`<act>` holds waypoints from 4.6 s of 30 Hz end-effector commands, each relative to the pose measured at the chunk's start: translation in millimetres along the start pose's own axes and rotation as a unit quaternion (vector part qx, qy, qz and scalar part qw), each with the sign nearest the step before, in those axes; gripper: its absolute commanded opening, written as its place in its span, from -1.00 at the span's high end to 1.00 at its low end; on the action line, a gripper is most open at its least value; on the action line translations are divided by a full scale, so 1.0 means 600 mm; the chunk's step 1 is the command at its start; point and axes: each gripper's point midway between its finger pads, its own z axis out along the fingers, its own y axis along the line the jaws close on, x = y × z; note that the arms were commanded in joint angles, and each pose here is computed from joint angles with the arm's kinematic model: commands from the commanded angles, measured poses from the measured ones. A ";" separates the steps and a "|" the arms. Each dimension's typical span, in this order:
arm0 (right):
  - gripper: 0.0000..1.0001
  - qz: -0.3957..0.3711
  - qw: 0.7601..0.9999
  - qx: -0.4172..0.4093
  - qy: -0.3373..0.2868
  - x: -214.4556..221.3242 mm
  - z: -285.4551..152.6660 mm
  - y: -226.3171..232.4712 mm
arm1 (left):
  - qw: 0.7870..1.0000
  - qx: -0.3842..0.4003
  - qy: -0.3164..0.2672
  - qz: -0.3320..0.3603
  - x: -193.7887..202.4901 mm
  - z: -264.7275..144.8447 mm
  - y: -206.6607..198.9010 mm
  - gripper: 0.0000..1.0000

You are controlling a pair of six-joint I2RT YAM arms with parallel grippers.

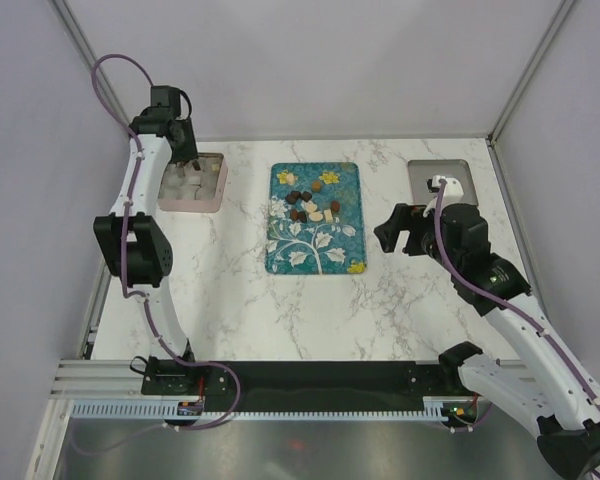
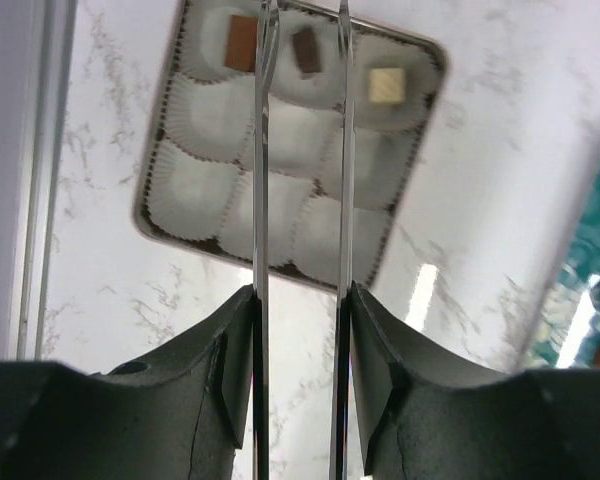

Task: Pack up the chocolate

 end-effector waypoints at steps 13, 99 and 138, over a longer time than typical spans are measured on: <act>-0.93 -0.008 1.000 0.011 -0.017 -0.022 -0.030 -0.004 | 0.971 0.211 -0.022 0.112 0.159 -0.241 -0.241 0.05; -0.93 0.000 1.000 -0.005 -0.014 -0.019 -0.008 0.007 | 0.992 0.127 -0.017 0.002 0.077 -0.178 -0.114 0.47; -0.93 -0.012 1.000 0.012 -0.015 -0.022 0.003 -0.003 | 0.995 0.076 0.067 -0.025 0.122 -0.026 -0.062 0.24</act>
